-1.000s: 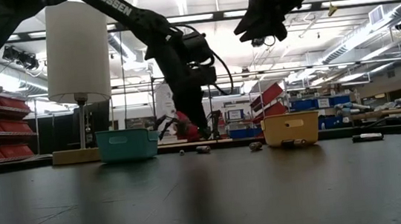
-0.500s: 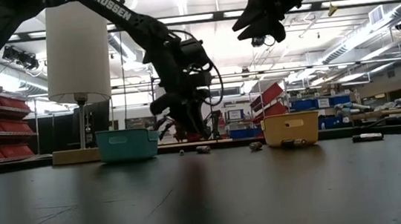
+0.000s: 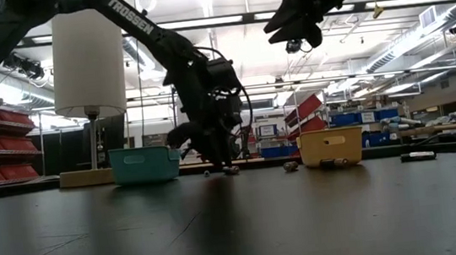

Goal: Sort batteries
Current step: Put the black battery into the yellow bin

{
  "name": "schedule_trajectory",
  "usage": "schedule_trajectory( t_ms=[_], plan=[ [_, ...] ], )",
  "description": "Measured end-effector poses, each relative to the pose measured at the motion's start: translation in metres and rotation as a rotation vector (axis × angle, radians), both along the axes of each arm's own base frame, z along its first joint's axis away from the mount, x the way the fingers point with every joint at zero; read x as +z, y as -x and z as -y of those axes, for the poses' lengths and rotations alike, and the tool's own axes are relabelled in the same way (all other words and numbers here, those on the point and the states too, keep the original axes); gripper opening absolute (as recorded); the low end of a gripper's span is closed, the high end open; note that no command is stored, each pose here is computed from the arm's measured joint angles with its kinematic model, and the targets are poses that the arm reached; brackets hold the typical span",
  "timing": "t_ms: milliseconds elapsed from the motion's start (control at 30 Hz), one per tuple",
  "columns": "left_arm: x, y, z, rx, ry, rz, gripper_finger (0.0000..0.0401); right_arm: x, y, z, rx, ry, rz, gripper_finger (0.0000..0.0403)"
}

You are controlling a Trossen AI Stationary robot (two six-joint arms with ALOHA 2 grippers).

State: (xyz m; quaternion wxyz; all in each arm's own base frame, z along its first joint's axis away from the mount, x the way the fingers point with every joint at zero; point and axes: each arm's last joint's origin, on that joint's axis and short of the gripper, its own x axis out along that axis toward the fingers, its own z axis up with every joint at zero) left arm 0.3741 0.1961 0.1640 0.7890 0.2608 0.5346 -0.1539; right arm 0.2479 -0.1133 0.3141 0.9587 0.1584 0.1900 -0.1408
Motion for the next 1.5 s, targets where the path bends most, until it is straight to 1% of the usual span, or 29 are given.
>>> schedule_trajectory(
  t_ms=[100,200,233,333,433,567,667,833,900,1133,1267,1500],
  plan=[
    [-0.005,-0.005,-0.002,0.012,-0.051,0.01,0.0152,0.0,0.0,0.0,0.009,-0.007,0.001,0.0171],
    [-0.005,-0.008,-0.002,-0.003,-0.059,0.028,0.0152,0.001,0.002,0.0,0.01,-0.006,0.004,0.0171],
    [-0.005,-0.009,-0.001,-0.006,-0.058,0.031,0.0152,0.002,0.003,-0.001,0.01,-0.005,0.005,0.0171],
    [-0.013,-0.006,0.0,-0.001,-0.008,-0.005,0.0149,0.006,0.007,-0.001,0.005,0.002,0.017,0.0171],
    [-0.01,-0.008,0.0,0.001,-0.018,-0.007,0.0136,0.011,0.012,-0.001,0.002,0.019,0.038,0.0171],
    [-0.011,-0.008,0.001,0.024,0.005,-0.007,0.011,0.016,0.018,0.001,-0.012,0.039,0.053,0.0171],
    [-0.011,-0.008,0.001,0.047,0.018,-0.008,0.0079,0.019,0.022,0.003,-0.024,0.052,0.064,0.0171],
    [-0.008,-0.01,0.0,0.045,-0.004,0.012,0.0019,0.024,0.028,0.004,-0.04,0.061,0.078,0.0171],
    [-0.008,-0.01,-0.001,0.049,-0.017,0.009,0.0008,0.025,0.03,0.005,-0.045,0.063,0.083,0.0171],
    [-0.008,-0.011,-0.001,0.053,-0.024,0.011,0.0007,0.024,0.031,0.004,-0.047,0.059,0.074,0.0171],
    [-0.004,-0.012,-0.001,0.053,-0.008,0.007,0.0007,0.024,0.031,0.004,-0.047,0.058,0.071,0.0169],
    [0.021,-0.019,-0.005,0.108,0.013,0.02,0.0007,0.022,0.032,0.005,-0.054,0.056,0.048,0.0169]
  ],
)
